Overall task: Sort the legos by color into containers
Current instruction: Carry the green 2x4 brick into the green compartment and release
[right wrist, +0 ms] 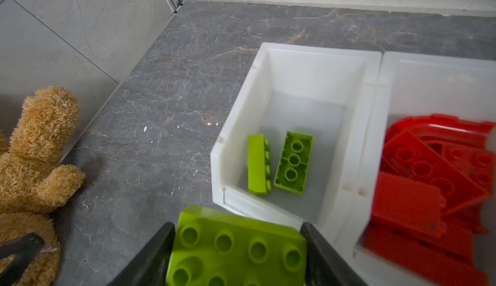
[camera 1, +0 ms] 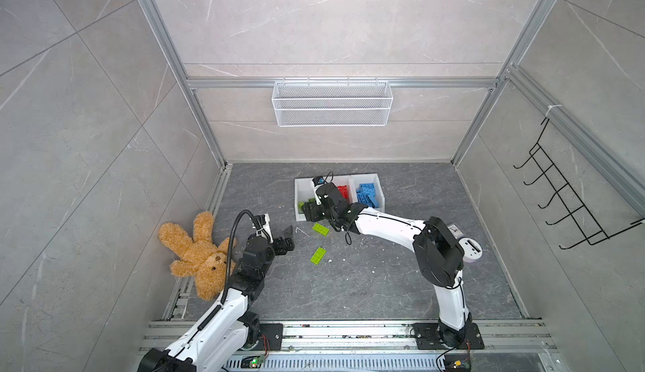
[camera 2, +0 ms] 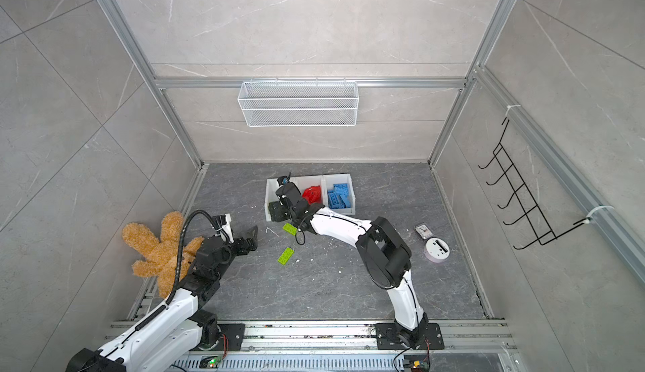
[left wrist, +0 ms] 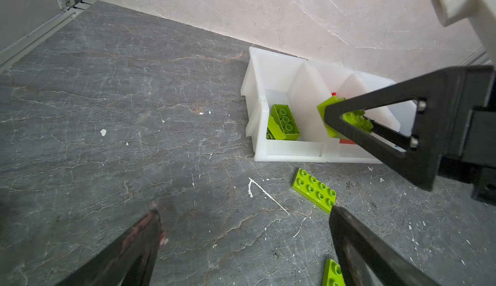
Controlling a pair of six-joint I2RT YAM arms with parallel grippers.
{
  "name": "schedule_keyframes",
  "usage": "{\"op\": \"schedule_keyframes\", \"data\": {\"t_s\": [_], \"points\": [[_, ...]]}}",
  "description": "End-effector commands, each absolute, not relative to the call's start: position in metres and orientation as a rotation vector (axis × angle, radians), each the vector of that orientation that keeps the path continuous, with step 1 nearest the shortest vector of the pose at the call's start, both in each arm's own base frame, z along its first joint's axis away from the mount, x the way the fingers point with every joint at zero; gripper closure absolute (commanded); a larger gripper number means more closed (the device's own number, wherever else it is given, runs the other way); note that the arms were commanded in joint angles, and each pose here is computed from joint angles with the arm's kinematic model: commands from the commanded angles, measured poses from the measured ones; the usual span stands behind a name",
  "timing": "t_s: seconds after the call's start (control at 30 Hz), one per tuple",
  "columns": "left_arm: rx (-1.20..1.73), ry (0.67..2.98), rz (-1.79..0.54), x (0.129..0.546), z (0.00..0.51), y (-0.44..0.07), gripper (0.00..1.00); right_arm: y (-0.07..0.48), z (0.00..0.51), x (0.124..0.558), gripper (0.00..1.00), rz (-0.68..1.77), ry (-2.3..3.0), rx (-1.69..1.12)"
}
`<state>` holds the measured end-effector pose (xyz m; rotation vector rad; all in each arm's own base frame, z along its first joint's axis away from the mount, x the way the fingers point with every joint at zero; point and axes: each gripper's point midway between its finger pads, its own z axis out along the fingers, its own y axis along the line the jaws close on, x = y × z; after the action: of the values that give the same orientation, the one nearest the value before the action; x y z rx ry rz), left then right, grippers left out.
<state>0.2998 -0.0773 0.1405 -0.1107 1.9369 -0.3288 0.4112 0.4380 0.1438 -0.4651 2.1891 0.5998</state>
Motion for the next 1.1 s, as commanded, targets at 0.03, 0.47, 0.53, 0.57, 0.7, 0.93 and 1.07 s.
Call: {"op": "schedule_keyframes", "data": {"t_s": [0.03, 0.47, 0.53, 0.57, 0.7, 0.93, 1.07], "points": [[-0.153, 1.903, -0.357, 0.305, 0.148, -0.072, 0.01, 0.445, 0.116, 0.430, 0.37, 0.546, 2.249, -0.518], [-0.143, 1.885, -0.366, 0.302, 0.155, -0.072, 0.01, 0.459, 0.106, 0.476, 0.33, 0.499, 2.277, -0.479], [-0.144, 1.884, -0.362, 0.301, 0.155, -0.072, 0.01, 0.456, 0.106, 0.476, 0.32, 0.481, 2.280, -0.483], [-0.147, 1.882, -0.362, 0.301, 0.156, -0.071, 0.01, 0.456, 0.105, 0.476, 0.33, 0.476, 2.280, -0.486], [-0.145, 1.877, -0.355, 0.301, 0.156, -0.070, 0.01, 0.449, 0.099, 0.478, 0.33, 0.459, 2.297, -0.477], [-0.142, 1.883, -0.356, 0.301, 0.155, -0.071, 0.01, 0.447, 0.089, 0.482, 0.31, 0.453, 2.313, -0.471], [-0.140, 1.887, -0.353, 0.301, 0.154, -0.071, 0.01, 0.448, 0.083, 0.484, 0.27, 0.441, 2.333, -0.480]]}}
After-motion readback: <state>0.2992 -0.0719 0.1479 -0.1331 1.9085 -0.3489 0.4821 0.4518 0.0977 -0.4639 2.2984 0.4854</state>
